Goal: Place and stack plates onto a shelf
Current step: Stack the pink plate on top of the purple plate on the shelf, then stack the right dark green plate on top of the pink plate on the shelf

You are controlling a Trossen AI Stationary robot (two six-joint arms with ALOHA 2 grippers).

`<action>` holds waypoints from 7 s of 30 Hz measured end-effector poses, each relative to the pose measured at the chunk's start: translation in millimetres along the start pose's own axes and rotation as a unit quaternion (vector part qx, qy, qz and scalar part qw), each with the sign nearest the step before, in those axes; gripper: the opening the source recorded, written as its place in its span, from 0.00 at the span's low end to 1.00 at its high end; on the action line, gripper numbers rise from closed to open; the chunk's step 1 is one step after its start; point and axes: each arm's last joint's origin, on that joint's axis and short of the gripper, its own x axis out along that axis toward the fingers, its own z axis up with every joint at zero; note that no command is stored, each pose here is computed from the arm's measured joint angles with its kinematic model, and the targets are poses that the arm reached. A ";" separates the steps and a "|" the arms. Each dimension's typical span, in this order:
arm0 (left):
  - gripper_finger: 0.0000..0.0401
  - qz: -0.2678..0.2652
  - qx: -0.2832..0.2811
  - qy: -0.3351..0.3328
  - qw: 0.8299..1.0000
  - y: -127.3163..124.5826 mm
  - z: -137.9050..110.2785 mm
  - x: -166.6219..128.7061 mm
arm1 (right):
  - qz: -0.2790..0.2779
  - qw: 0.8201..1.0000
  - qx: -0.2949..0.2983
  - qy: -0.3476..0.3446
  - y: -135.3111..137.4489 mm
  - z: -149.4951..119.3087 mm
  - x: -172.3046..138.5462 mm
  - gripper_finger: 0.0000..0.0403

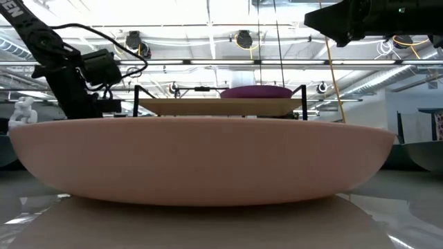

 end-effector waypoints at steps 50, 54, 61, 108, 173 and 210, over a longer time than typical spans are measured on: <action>0.03 -0.075 0.315 -0.310 0.894 -120.6 282.6 -91.0 | -0.114 0.993 0.018 0.002 -10.6 14.5 -22.8 0.26; 0.03 -0.078 0.332 -0.297 0.892 -130.4 286.3 -69.8 | -0.112 0.994 0.015 0.003 -10.2 14.5 -22.9 0.26; 0.16 -0.093 0.334 -0.300 0.889 -134.6 288.0 -63.4 | -0.112 0.994 0.014 0.004 -10.2 14.3 -22.9 0.26; 0.44 -0.159 0.245 -0.330 0.898 -98.4 261.4 -179.5 | -0.108 0.994 0.008 0.022 -9.3 10.4 -23.1 0.26; 0.44 -0.232 0.048 -0.516 0.823 -61.9 97.5 -126.5 | -0.042 0.954 0.050 0.293 9.7 35.6 19.6 0.26; 0.44 -0.230 0.054 -0.514 0.825 -62.6 96.8 -125.9 | -0.030 0.795 0.139 0.589 48.8 -58.5 33.3 0.26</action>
